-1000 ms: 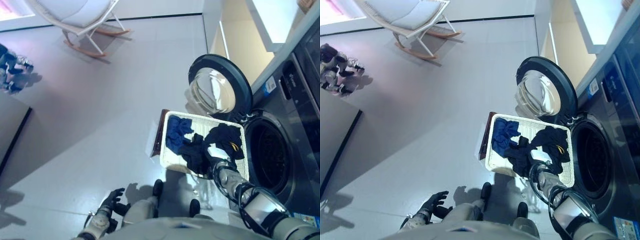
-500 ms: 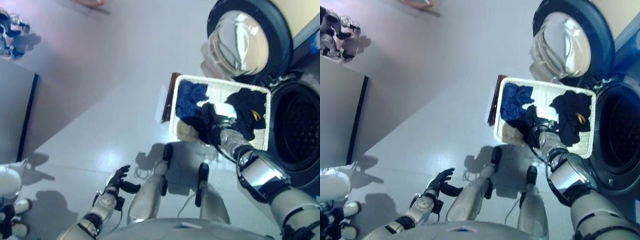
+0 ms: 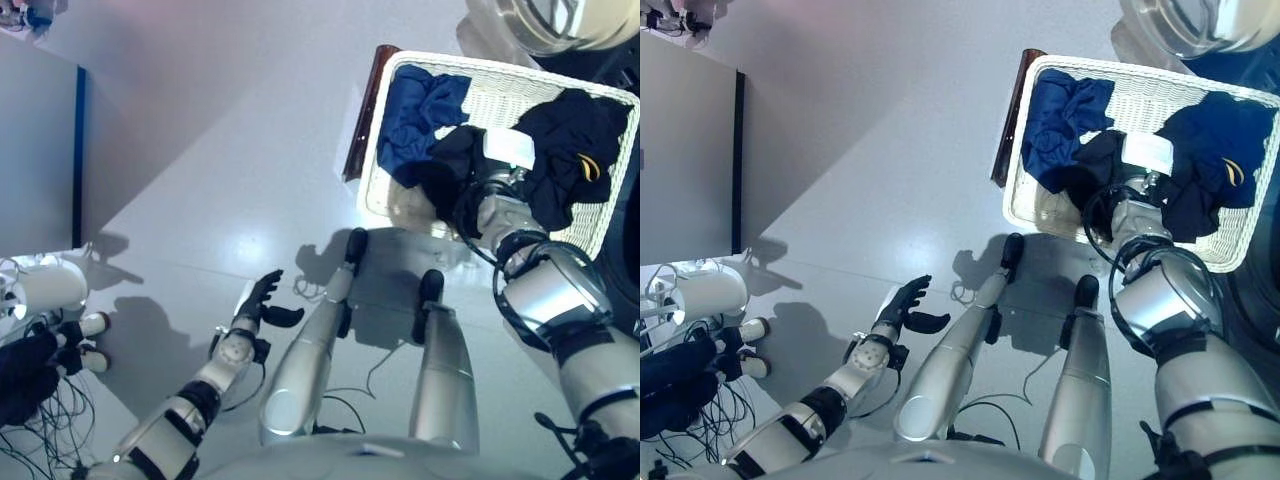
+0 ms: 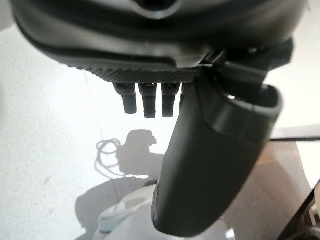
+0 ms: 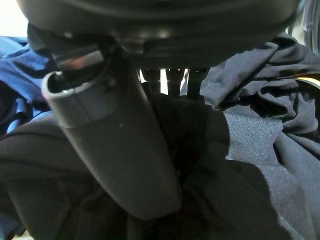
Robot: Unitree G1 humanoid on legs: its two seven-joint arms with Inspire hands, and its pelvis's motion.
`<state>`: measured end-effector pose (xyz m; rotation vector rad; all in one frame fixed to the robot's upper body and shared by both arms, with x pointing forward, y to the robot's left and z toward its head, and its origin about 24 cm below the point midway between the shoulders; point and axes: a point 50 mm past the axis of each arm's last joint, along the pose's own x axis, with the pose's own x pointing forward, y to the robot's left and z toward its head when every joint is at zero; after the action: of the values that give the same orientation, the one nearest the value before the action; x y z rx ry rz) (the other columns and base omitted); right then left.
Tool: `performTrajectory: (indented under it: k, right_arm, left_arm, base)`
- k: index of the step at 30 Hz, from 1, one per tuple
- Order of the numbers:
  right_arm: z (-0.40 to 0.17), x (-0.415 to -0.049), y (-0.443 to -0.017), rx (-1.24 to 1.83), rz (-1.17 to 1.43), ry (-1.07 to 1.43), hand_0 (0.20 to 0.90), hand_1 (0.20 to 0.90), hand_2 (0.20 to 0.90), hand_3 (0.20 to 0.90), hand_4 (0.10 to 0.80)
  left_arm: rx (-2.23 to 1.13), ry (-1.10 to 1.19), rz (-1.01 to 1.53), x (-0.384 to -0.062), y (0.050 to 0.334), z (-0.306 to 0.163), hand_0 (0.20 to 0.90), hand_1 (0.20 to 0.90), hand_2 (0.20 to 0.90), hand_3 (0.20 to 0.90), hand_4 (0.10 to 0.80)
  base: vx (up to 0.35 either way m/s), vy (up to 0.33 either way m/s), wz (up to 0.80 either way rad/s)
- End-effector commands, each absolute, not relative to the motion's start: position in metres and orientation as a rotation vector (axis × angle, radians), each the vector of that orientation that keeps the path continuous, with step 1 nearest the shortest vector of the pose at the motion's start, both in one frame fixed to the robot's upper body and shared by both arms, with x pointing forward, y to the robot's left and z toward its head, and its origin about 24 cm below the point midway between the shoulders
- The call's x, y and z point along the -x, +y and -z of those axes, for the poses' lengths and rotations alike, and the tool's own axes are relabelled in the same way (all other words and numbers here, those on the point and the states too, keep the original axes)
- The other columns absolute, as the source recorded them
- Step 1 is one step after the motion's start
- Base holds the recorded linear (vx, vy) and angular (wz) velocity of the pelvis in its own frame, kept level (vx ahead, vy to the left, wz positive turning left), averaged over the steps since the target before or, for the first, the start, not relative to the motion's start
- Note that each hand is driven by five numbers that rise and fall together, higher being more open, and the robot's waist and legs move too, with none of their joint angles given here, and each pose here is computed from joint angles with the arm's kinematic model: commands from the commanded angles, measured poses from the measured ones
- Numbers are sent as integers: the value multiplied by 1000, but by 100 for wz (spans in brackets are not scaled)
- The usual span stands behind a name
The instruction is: Pick up the clothes and place them into the washing machine
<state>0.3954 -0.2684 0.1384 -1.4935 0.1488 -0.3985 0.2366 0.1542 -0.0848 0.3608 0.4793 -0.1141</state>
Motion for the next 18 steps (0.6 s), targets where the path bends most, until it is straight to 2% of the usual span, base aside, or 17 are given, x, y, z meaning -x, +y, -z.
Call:
performTrajectory:
  k: [1, 4, 6, 18]
  right_arm:
    - [-179, -387, -312, 1569, 566, 158, 900, 900, 900, 900, 800]
    - [-186, -386, -315, 1531, 597, 155, 900, 900, 900, 900, 800]
    - [-187, -387, -313, 1509, 598, 147, 312, 312, 312, 312, 408]
    - [-179, -394, -295, 1341, 594, 103, 300, 300, 300, 300, 400]
  left_arm:
    - [-352, 436, 67, -244, 161, 76, 900, 900, 900, 900, 800]
    - [-348, 431, 69, -244, 159, 76, 900, 900, 900, 900, 800]
    - [-358, 474, 52, -239, 164, 83, 900, 900, 900, 900, 800]
    - [-379, 607, -55, -224, 183, 103, 900, 900, 900, 900, 800]
  base:
    - [0, 0, 0]
    - [-11, 10, -5]
    - [-10, 0, -10]
    - [3, -3, -7]
